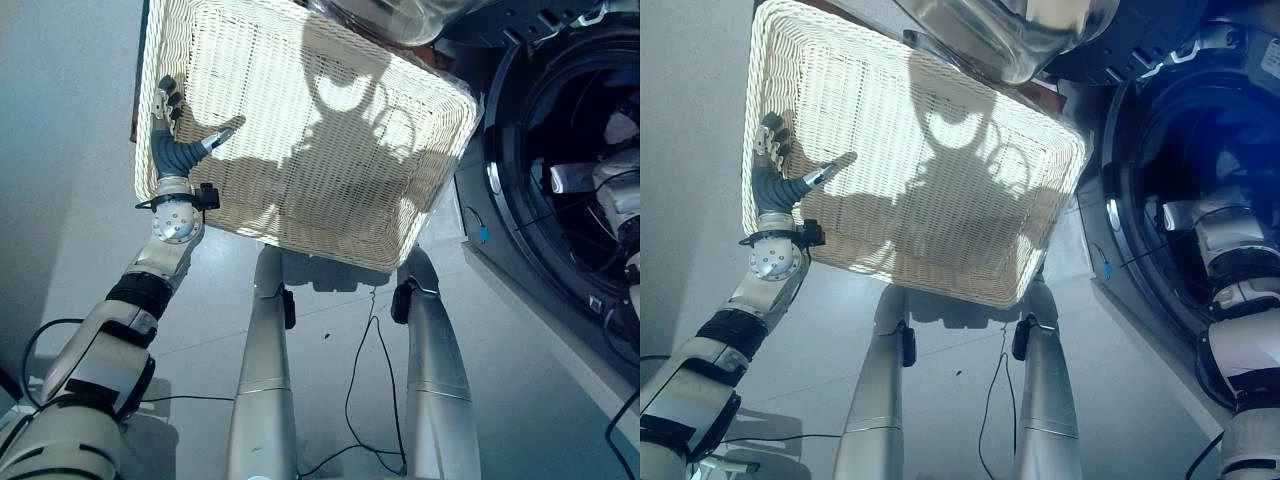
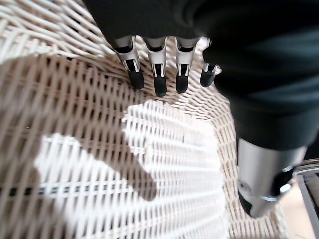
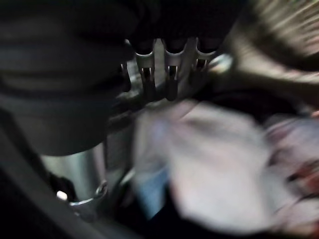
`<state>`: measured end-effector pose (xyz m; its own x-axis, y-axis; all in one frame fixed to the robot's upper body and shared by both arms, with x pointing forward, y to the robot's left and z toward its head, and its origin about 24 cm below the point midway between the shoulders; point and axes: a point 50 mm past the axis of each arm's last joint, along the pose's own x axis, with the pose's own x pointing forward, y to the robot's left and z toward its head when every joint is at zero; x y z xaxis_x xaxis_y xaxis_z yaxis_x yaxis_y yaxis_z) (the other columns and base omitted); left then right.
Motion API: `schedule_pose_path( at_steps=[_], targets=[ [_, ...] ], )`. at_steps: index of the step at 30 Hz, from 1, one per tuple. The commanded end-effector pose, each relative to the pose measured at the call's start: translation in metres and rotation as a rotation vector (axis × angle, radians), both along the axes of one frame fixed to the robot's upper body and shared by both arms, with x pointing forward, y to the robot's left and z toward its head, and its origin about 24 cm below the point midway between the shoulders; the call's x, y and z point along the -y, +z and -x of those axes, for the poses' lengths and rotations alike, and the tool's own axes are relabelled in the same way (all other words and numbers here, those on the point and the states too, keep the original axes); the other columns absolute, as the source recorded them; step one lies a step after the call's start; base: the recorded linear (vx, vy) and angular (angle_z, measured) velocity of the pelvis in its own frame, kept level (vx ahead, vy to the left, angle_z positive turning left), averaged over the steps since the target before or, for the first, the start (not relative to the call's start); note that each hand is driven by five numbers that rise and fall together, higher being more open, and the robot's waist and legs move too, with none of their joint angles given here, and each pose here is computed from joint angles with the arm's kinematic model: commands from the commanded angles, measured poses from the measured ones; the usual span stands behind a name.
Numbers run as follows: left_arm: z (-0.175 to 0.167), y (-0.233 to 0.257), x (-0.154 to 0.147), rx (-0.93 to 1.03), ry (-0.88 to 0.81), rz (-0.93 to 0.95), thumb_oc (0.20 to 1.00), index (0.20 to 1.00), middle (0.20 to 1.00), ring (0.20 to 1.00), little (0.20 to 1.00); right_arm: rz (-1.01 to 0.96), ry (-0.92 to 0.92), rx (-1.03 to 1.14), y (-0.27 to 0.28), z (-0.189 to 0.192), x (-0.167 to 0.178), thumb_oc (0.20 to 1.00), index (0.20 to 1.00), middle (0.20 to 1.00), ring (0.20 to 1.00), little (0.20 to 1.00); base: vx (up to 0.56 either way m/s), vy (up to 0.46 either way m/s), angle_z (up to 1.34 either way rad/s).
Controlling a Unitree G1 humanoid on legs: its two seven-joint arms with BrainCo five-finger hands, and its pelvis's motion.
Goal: Put the clothes into the washing machine.
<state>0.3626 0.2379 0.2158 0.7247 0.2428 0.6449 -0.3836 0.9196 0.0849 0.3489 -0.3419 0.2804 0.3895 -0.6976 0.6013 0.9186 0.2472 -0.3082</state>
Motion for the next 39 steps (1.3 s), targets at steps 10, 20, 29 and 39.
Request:
schedule_pose_path(
  at_steps=[10, 20, 29, 39],
  targets=[
    [0.009, -0.019, 0.022, 0.07, 0.003, 0.054, 1.0, 1.0, 1.0, 1.0, 1.0, 0.158, 0.152, -0.016, -0.078, 0.008, -0.055, 1.0, 1.0, 1.0, 1.0, 1.0, 0.0, 0.02, 0.0],
    [0.012, -0.047, 0.03, -0.009, -0.007, 0.058, 1.0, 1.0, 1.0, 1.0, 1.0, 0.195, 0.265, -0.141, -0.131, 0.014, -0.082, 1.0, 1.0, 1.0, 1.0, 1.0, 0.0, 0.021, -0.02],
    [0.025, -0.119, 0.027, -0.315, 0.012, 0.06, 1.0, 1.0, 1.0, 1.0, 1.0, 0.194, 0.362, -0.344, -0.19, 0.028, -0.099, 1.0, 1.0, 1.0, 1.0, 1.0, -0.04, 0.015, -0.02],
    [0.081, -0.243, 0.02, -0.867, -0.055, -0.103, 1.0, 1.0, 1.0, 1.0, 1.0, 0.099, 0.559, -0.728, -0.28, 0.064, -0.105, 1.0, 1.0, 1.0, 1.0, 1.0, -0.02, 0.011, 0.0]
  ],
)
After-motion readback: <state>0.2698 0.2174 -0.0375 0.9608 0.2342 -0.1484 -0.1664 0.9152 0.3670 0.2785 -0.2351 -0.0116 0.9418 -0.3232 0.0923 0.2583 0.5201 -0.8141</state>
